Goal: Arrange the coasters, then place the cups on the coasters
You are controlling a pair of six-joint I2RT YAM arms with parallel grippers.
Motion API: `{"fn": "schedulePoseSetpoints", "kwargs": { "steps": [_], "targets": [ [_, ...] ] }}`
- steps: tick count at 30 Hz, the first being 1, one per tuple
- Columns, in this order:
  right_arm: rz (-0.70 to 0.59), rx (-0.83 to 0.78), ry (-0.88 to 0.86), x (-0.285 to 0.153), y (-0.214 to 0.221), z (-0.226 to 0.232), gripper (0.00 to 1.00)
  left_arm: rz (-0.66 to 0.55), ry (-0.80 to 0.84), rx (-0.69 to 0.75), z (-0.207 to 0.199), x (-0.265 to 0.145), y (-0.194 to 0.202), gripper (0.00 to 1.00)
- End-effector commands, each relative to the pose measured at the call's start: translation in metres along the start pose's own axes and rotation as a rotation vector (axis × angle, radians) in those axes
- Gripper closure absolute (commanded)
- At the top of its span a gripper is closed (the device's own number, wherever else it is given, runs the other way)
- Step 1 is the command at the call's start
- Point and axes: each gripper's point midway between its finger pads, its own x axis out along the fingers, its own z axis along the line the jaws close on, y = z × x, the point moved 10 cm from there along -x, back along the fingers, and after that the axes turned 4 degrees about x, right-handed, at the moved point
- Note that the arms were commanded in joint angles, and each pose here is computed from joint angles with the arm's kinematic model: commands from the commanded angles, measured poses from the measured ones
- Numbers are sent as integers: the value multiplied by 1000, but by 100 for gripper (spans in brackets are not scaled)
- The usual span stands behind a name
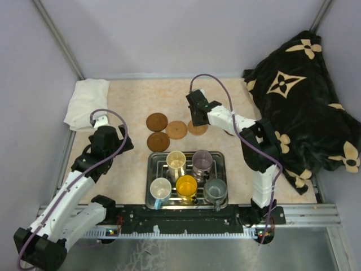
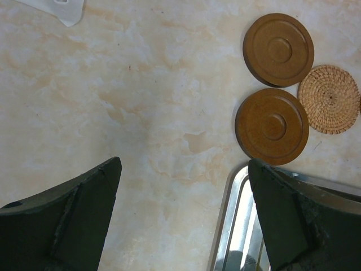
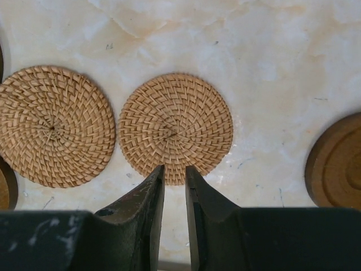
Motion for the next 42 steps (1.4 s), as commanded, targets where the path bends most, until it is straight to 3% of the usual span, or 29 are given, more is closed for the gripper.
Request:
{"fn": "schedulePoseSetpoints", "kwargs": {
  "steps": [1,14,28,42],
  "targets": [
    [-14,5,-60,9,-18,13,78,-39,31,-22,-5,2,-4,0],
    [108,-2,-25,50,6,17,79,-17,36,-21,-9,11,-1,0],
    [184,83,109,54,48,-19,79,-16,38,-20,-11,12,-3,0],
    [171,157,173,47,50,-59,80,-14,35,-23,-11,12,-4,0]
  ]
}}
